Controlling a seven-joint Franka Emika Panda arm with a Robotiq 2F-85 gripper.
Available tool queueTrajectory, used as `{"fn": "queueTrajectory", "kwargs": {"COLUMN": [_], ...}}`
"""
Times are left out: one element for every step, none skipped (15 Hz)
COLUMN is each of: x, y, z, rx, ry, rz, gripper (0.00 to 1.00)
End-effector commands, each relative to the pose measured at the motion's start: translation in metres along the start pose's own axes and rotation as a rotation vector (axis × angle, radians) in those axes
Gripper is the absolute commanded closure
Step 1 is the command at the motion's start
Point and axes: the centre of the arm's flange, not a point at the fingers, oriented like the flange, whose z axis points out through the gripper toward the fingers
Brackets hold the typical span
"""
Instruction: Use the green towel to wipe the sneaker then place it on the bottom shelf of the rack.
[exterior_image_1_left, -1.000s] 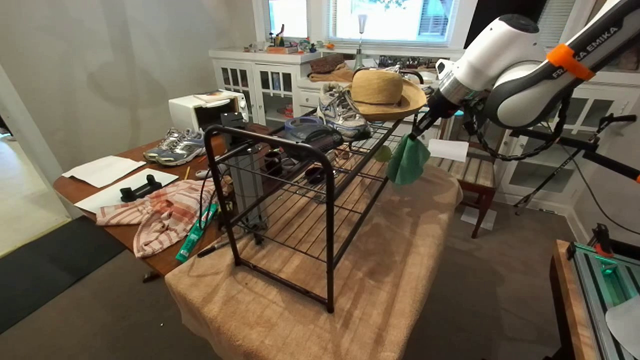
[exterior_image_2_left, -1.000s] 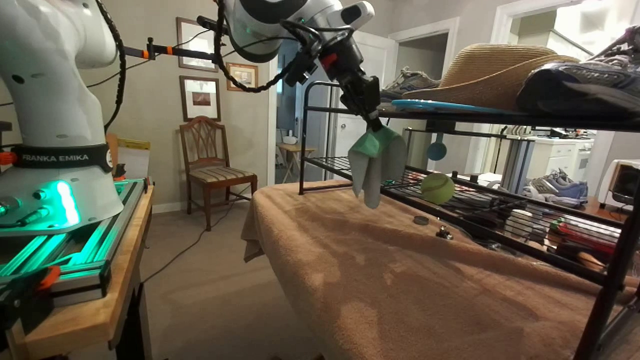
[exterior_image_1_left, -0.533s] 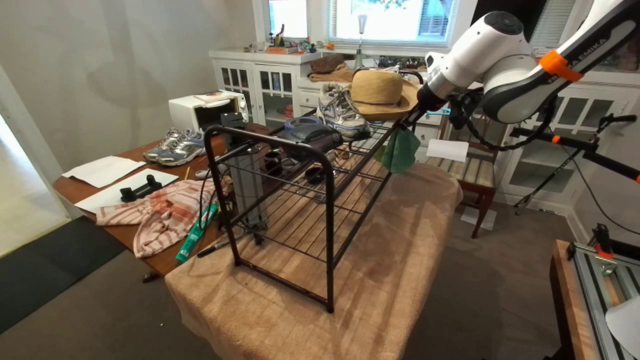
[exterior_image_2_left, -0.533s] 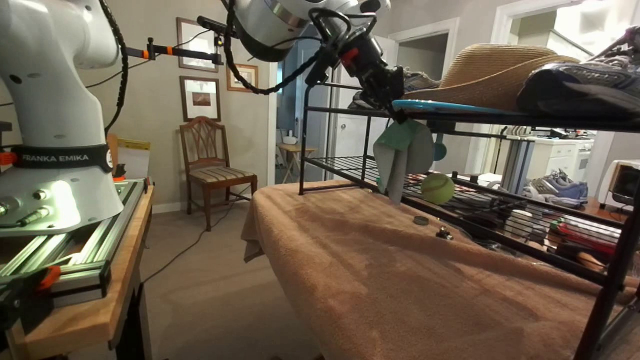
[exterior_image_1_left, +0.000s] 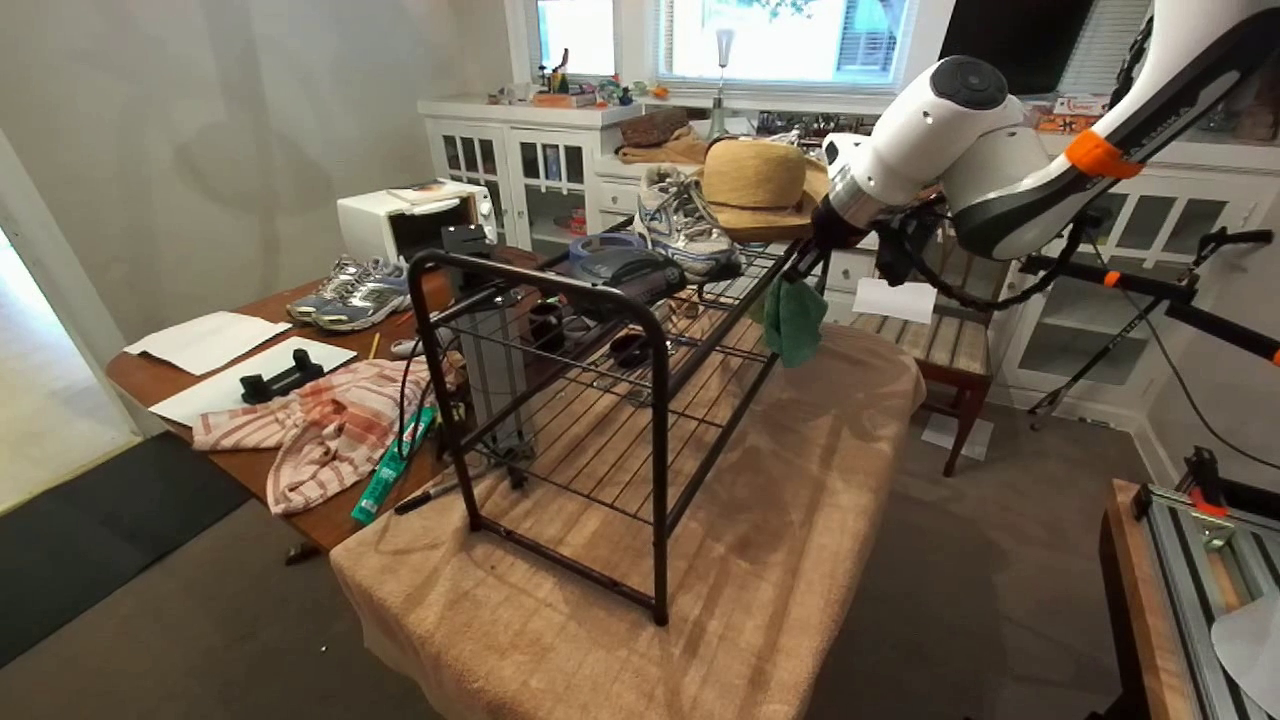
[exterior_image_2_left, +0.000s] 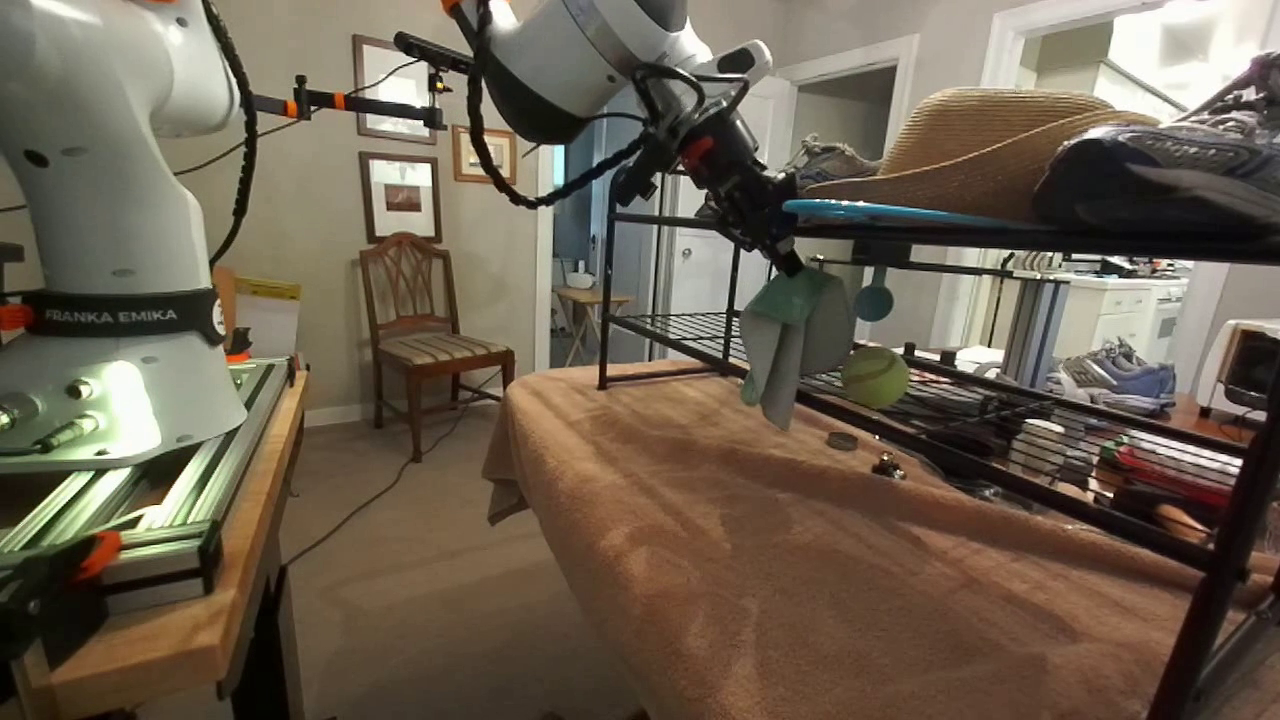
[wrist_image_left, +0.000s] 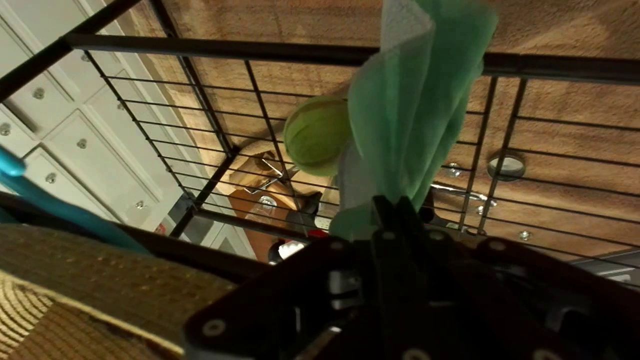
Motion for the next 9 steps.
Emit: {"fn": "queueTrajectory", "kwargs": {"x": [-0.006,-0.007,-0.008,-0.009,-0.01,-0.009,-0.009,-0.007,-0.006], "y": [-0.028,-0.033,-0.036,-0.04,-0.043,-0.046,-0.048,-0.049,-0.05], "z": [0.023,0.025,0.027,0.028,0.03,0.031,0.032,0.031,0.031], "rx": [-0.015,-0.016,-0.014,-0.013,-0.011,-0.016,-0.031,-0.039,-0.047], "ry": [-0.012,-0.014,-0.014,-0.013,-0.012,0.004,0.025,0.046,0.061], "rz": [-0.023,-0.034,-0.041,-0.048,-0.051,-0.05,-0.051,-0.052,-0.05], "gripper": [0.99,0.99,0.99,0.99,0.99,0.99,0.99,0.99,0.99]}}
